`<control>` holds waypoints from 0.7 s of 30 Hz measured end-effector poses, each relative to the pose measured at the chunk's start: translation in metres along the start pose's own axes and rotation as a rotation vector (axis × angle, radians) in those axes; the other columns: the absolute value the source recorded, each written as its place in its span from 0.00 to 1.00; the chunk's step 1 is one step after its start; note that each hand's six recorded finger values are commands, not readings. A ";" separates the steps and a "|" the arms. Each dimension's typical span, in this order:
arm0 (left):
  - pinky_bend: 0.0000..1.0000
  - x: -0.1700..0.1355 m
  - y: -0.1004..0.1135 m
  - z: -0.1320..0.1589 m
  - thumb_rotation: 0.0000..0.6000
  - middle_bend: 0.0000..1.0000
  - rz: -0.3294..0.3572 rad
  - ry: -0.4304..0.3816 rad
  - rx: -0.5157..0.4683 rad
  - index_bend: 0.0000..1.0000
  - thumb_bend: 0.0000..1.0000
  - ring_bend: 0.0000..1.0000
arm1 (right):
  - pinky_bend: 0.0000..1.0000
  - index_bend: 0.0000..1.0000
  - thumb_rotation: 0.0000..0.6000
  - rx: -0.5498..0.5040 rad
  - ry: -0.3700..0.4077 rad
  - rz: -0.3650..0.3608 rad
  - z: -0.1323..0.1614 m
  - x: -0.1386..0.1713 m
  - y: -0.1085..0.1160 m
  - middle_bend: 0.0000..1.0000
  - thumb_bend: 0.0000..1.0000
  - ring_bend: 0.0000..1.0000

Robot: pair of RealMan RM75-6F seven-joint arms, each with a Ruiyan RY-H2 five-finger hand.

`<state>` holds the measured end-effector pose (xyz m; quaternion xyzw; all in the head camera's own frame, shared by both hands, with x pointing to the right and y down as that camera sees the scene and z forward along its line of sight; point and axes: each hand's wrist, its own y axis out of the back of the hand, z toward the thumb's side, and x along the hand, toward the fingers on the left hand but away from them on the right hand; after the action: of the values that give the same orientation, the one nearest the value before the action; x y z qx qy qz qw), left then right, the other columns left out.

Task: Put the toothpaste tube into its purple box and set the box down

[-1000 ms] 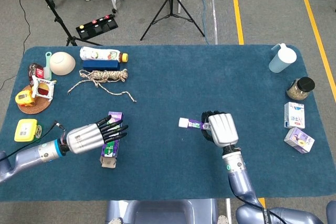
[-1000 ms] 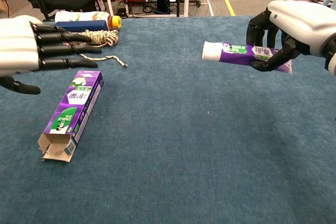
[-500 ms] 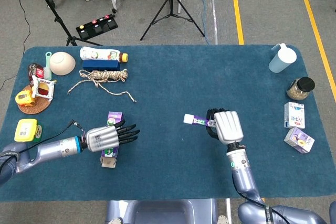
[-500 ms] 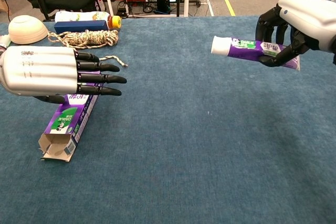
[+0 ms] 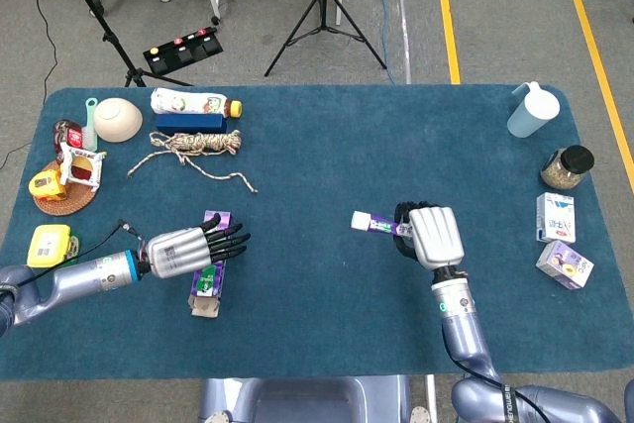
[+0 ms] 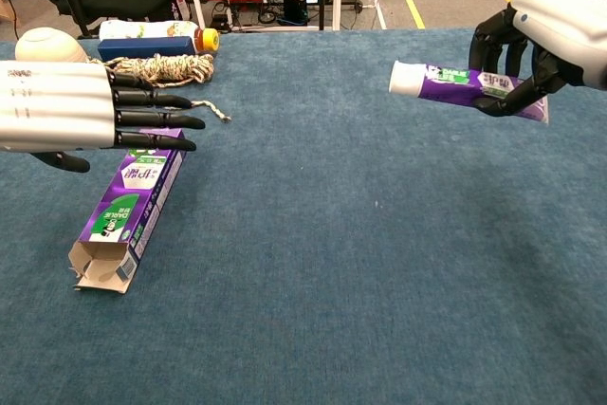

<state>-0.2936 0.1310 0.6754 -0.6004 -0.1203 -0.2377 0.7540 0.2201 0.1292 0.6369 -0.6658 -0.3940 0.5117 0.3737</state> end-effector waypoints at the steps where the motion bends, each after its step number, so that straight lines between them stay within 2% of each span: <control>1: 0.25 -0.001 0.000 -0.001 1.00 0.00 -0.002 0.001 0.000 0.00 0.10 0.00 | 0.58 0.57 1.00 -0.001 0.000 0.001 0.000 0.000 0.000 0.58 0.45 0.54; 12: 0.26 0.010 -0.019 0.015 1.00 0.00 -0.073 -0.016 -0.005 0.00 0.11 0.00 | 0.58 0.57 1.00 0.002 0.000 0.003 0.000 0.000 -0.001 0.58 0.46 0.54; 18: 0.28 0.019 -0.024 0.020 1.00 0.00 -0.084 -0.003 -0.010 0.00 0.19 0.01 | 0.58 0.57 1.00 0.003 -0.004 0.005 -0.002 0.001 -0.001 0.58 0.45 0.54; 19: 0.30 0.020 -0.024 0.021 1.00 0.01 -0.082 -0.003 -0.012 0.02 0.21 0.03 | 0.58 0.57 1.00 0.004 -0.003 0.006 -0.003 0.001 -0.002 0.58 0.45 0.54; 21: 0.35 0.023 -0.024 0.024 1.00 0.08 -0.074 -0.003 -0.015 0.13 0.24 0.11 | 0.58 0.57 1.00 0.004 -0.003 0.006 -0.004 0.002 -0.002 0.58 0.45 0.54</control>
<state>-0.2835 0.1453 0.7121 -0.6014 -0.1419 -0.2654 0.7401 0.2235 0.1314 0.6385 -0.6655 -0.3914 0.5148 0.3728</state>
